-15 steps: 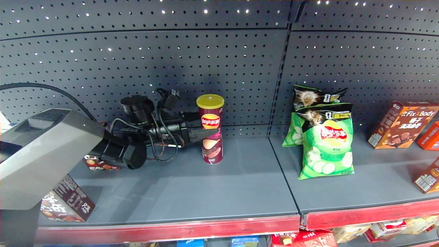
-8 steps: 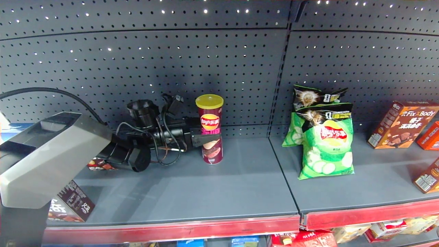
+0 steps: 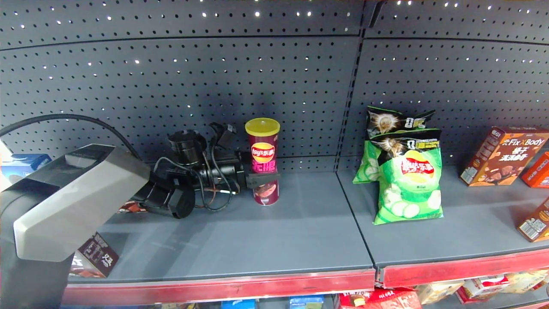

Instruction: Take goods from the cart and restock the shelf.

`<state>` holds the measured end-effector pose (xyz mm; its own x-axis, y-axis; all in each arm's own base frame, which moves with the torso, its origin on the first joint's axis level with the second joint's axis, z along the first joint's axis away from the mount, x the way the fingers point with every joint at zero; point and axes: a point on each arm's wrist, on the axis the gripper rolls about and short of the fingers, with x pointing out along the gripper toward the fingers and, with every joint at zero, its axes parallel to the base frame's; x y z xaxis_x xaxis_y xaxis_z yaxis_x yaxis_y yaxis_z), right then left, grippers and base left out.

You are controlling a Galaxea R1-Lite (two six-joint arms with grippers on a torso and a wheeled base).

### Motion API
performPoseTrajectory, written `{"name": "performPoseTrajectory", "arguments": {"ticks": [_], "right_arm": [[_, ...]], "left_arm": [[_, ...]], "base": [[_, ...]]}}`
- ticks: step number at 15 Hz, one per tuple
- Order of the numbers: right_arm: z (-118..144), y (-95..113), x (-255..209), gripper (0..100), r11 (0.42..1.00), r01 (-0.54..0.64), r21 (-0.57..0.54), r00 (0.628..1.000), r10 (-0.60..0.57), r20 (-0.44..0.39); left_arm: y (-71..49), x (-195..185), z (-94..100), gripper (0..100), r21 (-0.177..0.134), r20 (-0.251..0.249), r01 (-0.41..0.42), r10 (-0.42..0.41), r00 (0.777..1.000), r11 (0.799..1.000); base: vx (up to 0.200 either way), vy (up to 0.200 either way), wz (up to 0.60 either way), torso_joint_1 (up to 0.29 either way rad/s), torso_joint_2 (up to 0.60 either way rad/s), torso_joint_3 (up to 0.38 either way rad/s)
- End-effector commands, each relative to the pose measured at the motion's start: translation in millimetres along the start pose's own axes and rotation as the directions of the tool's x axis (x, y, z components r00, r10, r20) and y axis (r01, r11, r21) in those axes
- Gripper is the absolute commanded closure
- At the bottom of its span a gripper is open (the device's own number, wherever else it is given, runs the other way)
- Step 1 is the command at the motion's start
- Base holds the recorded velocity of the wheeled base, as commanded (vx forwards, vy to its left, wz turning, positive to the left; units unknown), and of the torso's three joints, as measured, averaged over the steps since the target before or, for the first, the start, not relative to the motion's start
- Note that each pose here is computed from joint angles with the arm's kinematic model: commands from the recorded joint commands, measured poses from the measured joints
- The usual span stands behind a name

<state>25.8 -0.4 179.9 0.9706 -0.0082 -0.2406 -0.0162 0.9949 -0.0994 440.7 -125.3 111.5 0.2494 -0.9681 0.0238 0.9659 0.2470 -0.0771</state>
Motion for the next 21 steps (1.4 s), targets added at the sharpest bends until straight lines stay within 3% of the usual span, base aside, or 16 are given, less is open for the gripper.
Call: {"name": "performPoseTrajectory", "arguments": {"ticks": [1,7,21], "right_arm": [[-0.2,0.0,0.2,100,1.0,-0.001,0.0,1.0,0.001,-0.002],[0.5,0.0,-0.3,100,1.0,-0.002,0.0,1.0,0.002,0.003],[0.0,0.0,0.1,100,1.0,0.001,0.0,1.0,-0.001,-0.002]], "left_arm": [[-1.5,1.5,1.9,0,0.003,0.002,0.004,-0.004,1.0,1.0],[-22.2,-10.9,16.7,0,0.009,0.005,-0.011,0.011,1.0,1.0],[-23.8,-16.2,11.5,0,0.001,0.005,-0.048,0.048,0.999,0.999]], "base": [[0.0,0.0,0.0,0.0,0.0,0.0],[0.0,0.0,0.0,0.0,0.0,0.0],[0.0,0.0,0.0,0.0,0.0,0.0]]}}
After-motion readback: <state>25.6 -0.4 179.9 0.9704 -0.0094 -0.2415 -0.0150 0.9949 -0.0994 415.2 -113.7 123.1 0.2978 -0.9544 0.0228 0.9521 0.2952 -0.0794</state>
